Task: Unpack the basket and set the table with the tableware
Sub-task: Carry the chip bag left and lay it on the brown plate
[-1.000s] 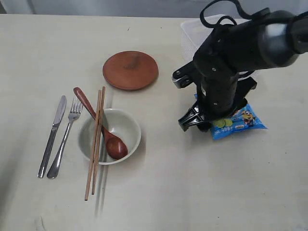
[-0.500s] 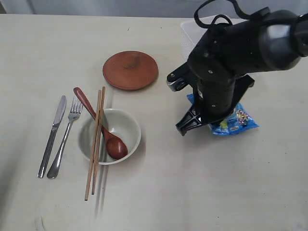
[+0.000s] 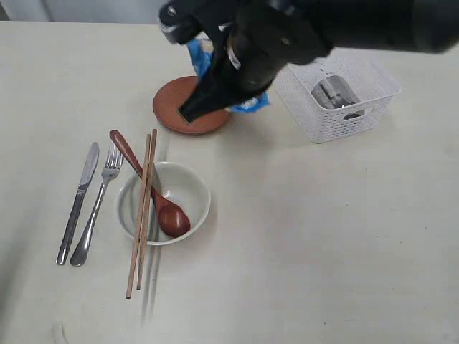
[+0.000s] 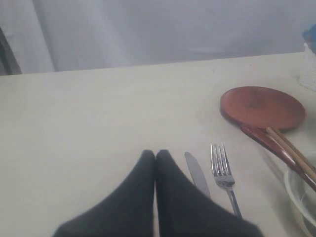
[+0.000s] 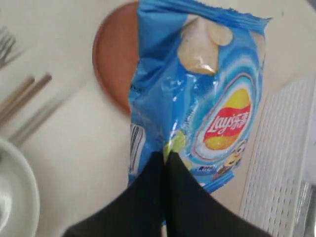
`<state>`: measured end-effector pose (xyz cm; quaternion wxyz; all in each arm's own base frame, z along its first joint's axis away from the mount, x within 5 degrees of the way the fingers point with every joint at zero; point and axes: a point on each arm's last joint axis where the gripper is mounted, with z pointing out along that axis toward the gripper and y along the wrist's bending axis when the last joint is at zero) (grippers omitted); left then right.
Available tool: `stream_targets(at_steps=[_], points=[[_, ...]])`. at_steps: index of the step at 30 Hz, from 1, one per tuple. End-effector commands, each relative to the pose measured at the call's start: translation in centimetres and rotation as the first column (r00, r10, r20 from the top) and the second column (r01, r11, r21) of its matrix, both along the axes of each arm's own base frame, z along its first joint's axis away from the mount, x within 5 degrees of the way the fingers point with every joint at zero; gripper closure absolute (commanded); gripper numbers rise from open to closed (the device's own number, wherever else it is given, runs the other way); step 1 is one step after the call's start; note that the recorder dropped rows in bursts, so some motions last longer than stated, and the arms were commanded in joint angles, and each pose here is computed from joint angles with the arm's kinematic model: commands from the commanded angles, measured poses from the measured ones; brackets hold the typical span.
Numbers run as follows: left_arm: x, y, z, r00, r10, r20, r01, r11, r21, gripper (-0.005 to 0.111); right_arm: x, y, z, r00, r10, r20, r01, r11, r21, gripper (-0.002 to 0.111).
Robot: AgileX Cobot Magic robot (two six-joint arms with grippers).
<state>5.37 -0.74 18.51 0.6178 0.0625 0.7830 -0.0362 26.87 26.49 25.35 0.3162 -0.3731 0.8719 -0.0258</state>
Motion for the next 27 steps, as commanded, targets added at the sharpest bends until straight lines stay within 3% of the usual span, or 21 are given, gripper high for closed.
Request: stream_targets(at_steps=[1,6,13,27], points=[[0.0,0.0,-0.1,1.000,0.003,0.001,-0.003,1.000,-0.011,0.107,3.1,3.1,0.3,0.992,0.086,0.091,-0.083,0.996,-0.043,0.109],[0.0,0.0,-0.1,1.000,0.003,0.001,-0.003,1.000,-0.011,0.107,6.1,6.1,-2.3,0.986,0.148,0.075,-0.134,0.976,-0.170,0.109],[0.0,0.0,-0.1,1.000,0.003,0.001,-0.003,1.000,-0.011,0.107,8.4,7.6,-6.6,0.997,0.077,-0.010,-0.076,0.945,-0.319,0.109],[0.0,0.0,-0.1,1.000,0.003,0.001,-0.003,1.000,-0.011,0.107,7.5,8.8,-8.0,0.987,0.089,-0.131,-0.113,0.977,-0.182,0.108]])
